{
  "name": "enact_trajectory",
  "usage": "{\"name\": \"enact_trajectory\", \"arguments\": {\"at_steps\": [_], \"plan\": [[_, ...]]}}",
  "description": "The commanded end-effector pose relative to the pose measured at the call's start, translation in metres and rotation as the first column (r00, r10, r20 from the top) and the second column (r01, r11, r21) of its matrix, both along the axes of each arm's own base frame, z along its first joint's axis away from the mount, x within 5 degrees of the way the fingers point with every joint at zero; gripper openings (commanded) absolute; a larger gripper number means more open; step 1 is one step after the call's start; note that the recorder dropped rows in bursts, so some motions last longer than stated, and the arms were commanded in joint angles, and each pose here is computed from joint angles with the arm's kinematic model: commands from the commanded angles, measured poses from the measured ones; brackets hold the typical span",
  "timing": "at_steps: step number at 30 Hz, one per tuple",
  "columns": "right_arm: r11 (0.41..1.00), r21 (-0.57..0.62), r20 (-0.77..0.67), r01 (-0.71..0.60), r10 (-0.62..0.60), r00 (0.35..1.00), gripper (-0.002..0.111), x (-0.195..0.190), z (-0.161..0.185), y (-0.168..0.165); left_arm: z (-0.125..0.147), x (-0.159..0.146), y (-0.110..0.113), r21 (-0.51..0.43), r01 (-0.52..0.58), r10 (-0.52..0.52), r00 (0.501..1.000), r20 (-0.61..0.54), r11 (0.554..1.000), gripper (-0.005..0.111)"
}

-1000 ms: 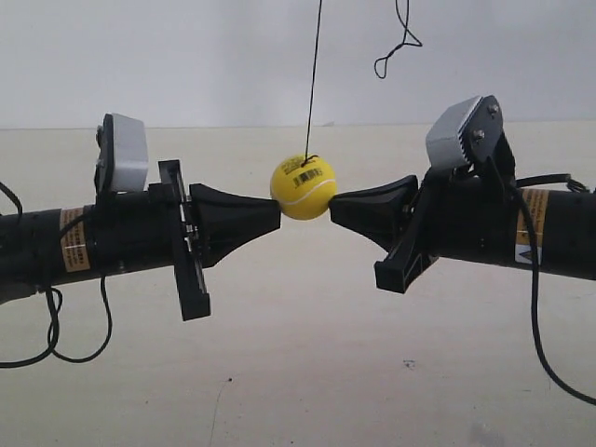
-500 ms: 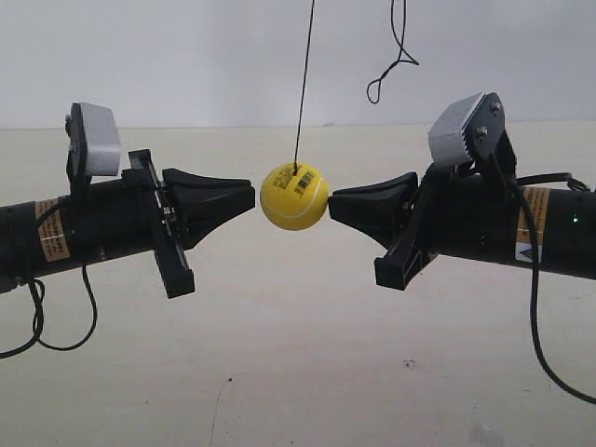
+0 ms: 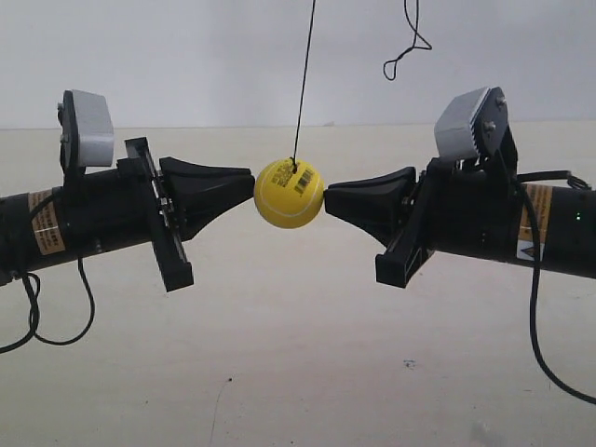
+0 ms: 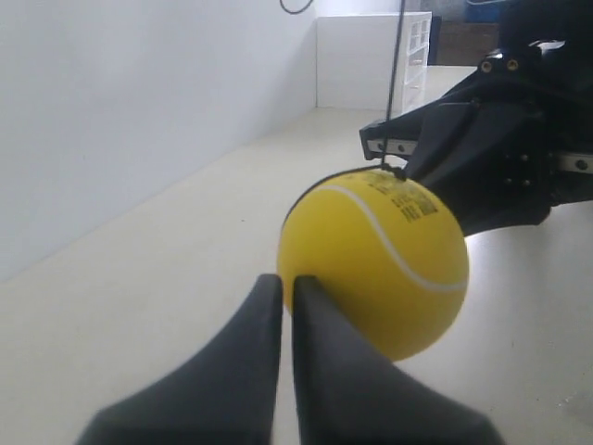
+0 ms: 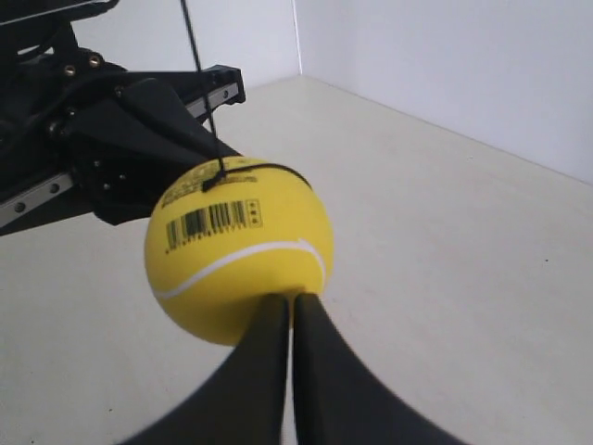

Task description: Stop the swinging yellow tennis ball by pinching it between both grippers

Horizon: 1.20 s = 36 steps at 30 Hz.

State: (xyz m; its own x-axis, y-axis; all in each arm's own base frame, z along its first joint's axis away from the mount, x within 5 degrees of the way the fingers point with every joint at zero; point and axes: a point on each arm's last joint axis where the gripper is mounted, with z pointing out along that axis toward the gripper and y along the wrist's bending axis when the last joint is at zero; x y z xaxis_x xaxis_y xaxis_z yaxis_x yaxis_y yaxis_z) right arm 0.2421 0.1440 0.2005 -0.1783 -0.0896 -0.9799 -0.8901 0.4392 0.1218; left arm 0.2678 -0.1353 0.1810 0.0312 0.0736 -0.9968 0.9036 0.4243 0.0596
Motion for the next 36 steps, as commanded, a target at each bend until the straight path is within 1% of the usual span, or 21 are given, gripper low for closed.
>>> {"name": "enact_trajectory", "arguments": {"at_steps": [1,18,23,36], "plan": [[1.000,0.015,0.018,-0.009,0.009,1.000,0.000,0.0005,0.0026,0.0010,0.0018,-0.0034,-0.0011,-0.005,0.021,-0.021,1.000,0.004,1.000,0.005],[1.000,0.013,0.017,-0.008,0.008,1.000,0.000,0.0006,0.0024,0.0010,-0.0010,-0.0090,-0.0032,0.032,0.087,-0.087,0.996,0.011,0.996,0.005],[1.000,-0.008,0.010,0.005,-0.005,1.000,0.000,0.0015,0.0004,0.0002,-0.0011,-0.0091,-0.0032,0.033,0.089,-0.089,0.996,0.011,0.996,0.005],[1.000,-0.008,0.010,0.005,-0.005,1.000,0.000,0.0015,0.0004,0.0002,-0.0009,-0.0088,-0.0032,0.028,0.085,-0.085,0.996,0.005,0.996,0.005]]}}
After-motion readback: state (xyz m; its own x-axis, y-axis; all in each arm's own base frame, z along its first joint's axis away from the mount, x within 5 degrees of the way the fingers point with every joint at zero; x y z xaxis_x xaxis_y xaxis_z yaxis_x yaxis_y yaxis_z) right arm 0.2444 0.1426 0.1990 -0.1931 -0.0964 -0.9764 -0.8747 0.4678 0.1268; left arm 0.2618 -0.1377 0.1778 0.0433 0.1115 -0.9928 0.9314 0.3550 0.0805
